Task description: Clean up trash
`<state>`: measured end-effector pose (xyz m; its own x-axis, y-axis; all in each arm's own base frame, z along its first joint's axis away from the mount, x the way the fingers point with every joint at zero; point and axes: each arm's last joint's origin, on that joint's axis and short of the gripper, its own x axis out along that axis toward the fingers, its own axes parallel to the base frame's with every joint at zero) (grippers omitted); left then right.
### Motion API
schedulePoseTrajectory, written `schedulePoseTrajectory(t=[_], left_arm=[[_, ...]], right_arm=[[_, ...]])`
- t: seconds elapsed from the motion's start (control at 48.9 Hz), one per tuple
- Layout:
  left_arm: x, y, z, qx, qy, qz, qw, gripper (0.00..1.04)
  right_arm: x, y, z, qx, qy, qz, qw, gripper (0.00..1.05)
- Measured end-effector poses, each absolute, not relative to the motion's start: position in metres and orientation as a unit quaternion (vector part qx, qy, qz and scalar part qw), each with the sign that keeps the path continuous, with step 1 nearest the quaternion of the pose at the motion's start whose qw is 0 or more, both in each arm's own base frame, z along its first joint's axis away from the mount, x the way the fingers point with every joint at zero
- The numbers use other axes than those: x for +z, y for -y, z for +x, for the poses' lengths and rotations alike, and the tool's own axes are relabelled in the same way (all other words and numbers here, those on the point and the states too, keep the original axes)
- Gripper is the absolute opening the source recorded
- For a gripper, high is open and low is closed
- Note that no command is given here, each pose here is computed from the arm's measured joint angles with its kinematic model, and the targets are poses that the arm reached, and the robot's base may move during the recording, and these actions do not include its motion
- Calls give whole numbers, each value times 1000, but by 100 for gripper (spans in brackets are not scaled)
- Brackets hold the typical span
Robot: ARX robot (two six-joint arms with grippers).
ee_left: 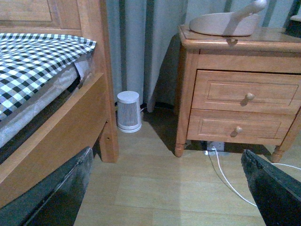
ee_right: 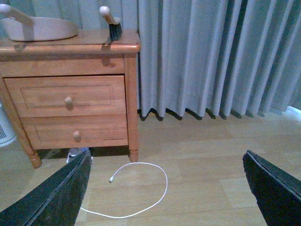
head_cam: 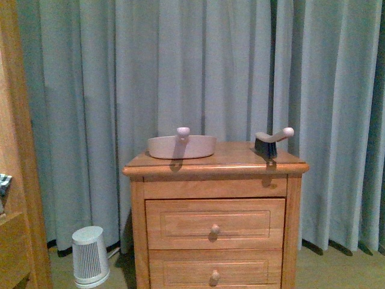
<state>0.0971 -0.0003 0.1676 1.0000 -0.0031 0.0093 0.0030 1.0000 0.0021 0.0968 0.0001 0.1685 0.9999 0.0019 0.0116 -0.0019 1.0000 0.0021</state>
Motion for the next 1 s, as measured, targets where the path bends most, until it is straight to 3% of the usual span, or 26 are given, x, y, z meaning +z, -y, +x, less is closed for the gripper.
schedulePoseTrajectory(t=[1.003], left_arm=[[168, 0, 97, -2, 5, 1, 1000, 97]], right_arm=[[168, 0, 97, 1, 6, 1, 1000, 97]])
